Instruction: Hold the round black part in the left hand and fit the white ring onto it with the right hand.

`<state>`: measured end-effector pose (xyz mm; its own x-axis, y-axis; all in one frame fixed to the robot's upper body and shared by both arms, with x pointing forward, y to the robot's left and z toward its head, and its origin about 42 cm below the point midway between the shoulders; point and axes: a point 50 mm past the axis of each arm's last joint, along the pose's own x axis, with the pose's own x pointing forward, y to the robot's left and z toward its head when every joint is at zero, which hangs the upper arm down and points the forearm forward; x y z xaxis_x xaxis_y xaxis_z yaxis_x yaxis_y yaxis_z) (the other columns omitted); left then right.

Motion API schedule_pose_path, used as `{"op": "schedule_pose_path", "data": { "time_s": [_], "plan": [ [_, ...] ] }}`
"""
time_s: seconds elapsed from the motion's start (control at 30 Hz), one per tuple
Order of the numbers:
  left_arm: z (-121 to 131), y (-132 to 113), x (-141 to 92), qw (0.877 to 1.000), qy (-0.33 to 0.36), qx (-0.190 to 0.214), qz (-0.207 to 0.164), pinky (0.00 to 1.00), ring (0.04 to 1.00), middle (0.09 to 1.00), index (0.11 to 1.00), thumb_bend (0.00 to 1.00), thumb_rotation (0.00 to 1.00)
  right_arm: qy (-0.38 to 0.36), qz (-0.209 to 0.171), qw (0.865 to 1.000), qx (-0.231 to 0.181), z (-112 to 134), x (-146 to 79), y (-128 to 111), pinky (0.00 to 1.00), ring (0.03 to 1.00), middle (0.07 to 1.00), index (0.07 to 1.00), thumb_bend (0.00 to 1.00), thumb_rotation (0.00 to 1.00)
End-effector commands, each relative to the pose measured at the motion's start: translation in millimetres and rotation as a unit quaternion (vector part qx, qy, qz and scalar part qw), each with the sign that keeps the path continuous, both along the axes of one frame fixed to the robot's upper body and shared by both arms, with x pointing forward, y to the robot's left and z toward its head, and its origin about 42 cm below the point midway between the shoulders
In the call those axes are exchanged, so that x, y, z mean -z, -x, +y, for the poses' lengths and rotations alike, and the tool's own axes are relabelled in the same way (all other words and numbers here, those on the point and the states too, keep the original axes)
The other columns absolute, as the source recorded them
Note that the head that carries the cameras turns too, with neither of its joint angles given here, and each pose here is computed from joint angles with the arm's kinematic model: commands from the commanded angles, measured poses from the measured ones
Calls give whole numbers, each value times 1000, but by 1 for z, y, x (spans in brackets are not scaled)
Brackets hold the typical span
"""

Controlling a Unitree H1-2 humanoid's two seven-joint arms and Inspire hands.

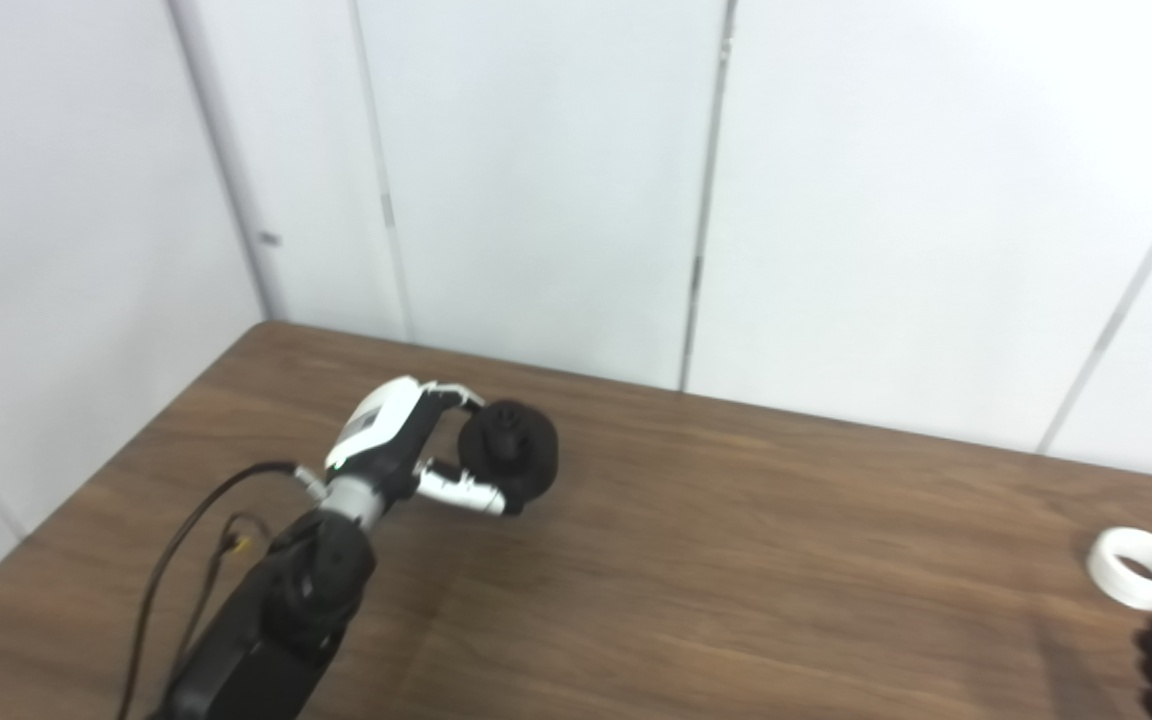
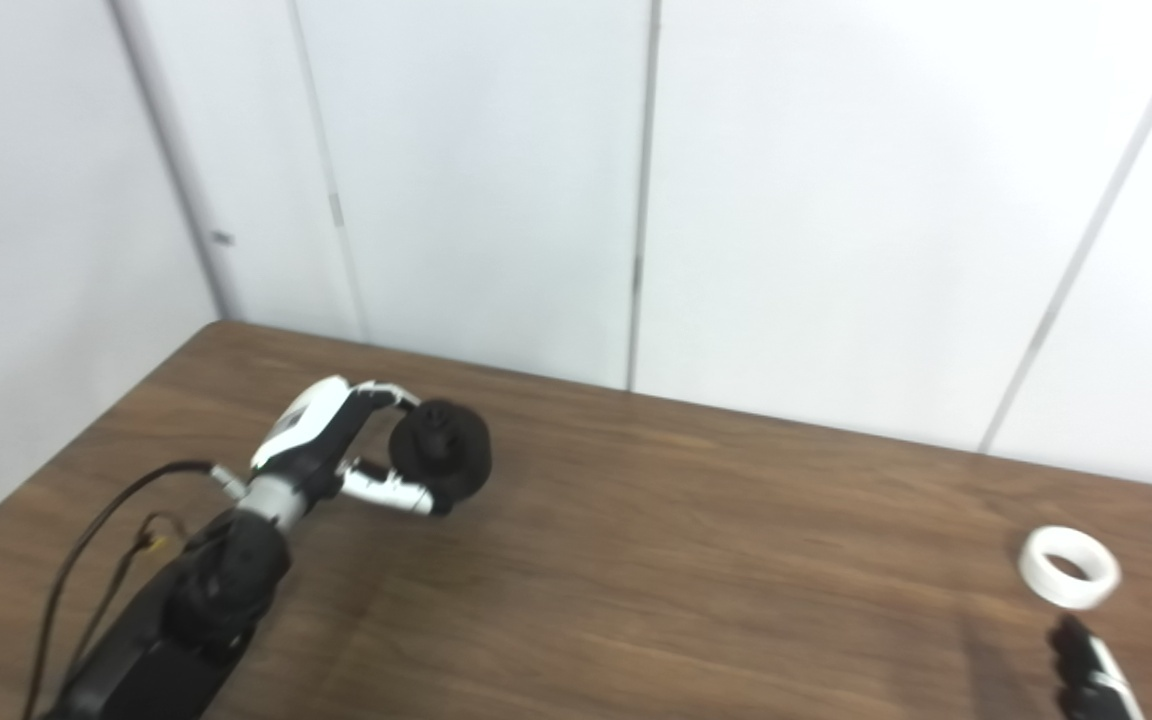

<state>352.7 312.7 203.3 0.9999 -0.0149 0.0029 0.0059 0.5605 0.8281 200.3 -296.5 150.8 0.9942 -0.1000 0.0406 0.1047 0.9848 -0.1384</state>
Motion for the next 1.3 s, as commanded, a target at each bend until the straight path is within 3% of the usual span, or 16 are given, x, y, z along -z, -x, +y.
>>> {"op": "schedule_pose_path", "data": {
  "time_s": [0.0, 0.3, 0.5, 0.63, 0.8, 1.27],
  "plan": [
    [-13, 8, -16, 999, -11, 37, -35, 1000, 915, 808, 486, 519, 64, -6, -36, 999, -8, 5, -16, -4, 1000, 999, 998, 992, 569, 1000],
    [-71, 52, 4, 990, -2, 139, -25, 1000, 907, 805, 484, 521, 62, -46, -32, 998, -8, 9, -17, -2, 1000, 1000, 987, 986, 449, 1000],
    [-99, 71, 21, 983, -3, 182, -20, 1000, 891, 788, 484, 522, 64, -60, -31, 998, -13, 13, -16, -6, 1000, 998, 972, 973, 488, 1000],
    [-112, 78, 30, 980, 4, 196, -11, 1000, 890, 788, 483, 523, 64, -49, -30, 998, -12, 15, -16, -7, 945, 991, 969, 967, 501, 1000],
    [-124, 83, 39, 976, 9, 217, -17, 1000, 882, 788, 483, 522, 61, -49, -25, 998, -11, 19, -17, -8, 963, 1000, 974, 965, 510, 1000],
    [-135, 95, 51, 972, 12, 232, 21, 1000, 901, 799, 484, 520, 65, -30, -14, 999, -3, 25, -21, -12, 946, 967, 944, 937, 602, 1000]
  ]
}}
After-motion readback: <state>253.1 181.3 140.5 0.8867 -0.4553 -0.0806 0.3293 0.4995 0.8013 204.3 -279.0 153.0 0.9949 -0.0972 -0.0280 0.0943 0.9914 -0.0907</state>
